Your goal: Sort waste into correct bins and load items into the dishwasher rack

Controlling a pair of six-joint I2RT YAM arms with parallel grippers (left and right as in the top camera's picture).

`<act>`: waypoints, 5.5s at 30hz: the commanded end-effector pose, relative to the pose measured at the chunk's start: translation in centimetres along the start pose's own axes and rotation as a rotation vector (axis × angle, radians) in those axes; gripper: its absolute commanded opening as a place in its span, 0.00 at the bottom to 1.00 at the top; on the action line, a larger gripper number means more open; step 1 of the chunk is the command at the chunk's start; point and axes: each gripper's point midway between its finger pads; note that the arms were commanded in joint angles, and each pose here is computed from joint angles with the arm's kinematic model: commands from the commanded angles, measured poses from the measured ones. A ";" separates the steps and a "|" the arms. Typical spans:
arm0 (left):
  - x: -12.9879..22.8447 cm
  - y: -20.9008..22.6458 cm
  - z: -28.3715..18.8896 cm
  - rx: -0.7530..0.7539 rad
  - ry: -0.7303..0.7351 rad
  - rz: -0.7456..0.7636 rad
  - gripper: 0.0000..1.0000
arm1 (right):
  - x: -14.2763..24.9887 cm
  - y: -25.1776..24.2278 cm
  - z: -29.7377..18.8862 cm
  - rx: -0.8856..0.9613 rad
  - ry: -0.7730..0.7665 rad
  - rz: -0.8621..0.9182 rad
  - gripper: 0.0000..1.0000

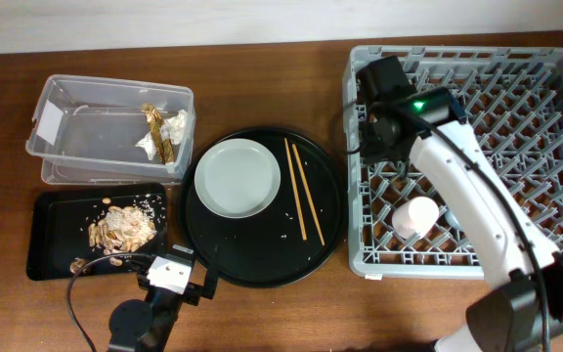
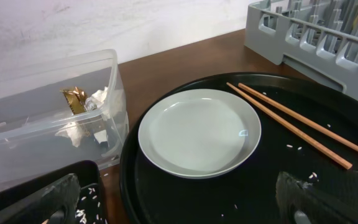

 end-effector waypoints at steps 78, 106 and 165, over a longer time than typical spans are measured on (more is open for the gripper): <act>0.2 0.3 0.0 -0.014 0.001 0.011 0.99 | 5.8 17.7 11.9 -0.375 0.140 -0.226 0.47; 0.2 0.3 0.0 -0.013 0.001 0.011 0.99 | 2.7 1.1 4.9 -0.023 0.087 0.179 0.33; 0.2 0.3 0.0 -0.013 0.001 0.011 0.99 | 14.8 -3.9 -23.5 -0.245 -0.560 -0.006 0.99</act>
Point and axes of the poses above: each gripper's point midway between its finger pads, its own z axis out along the fingers, its own y axis along the line the jaws close on, x = y × z, and after that the axes turned 3 degrees about -z, right-handed
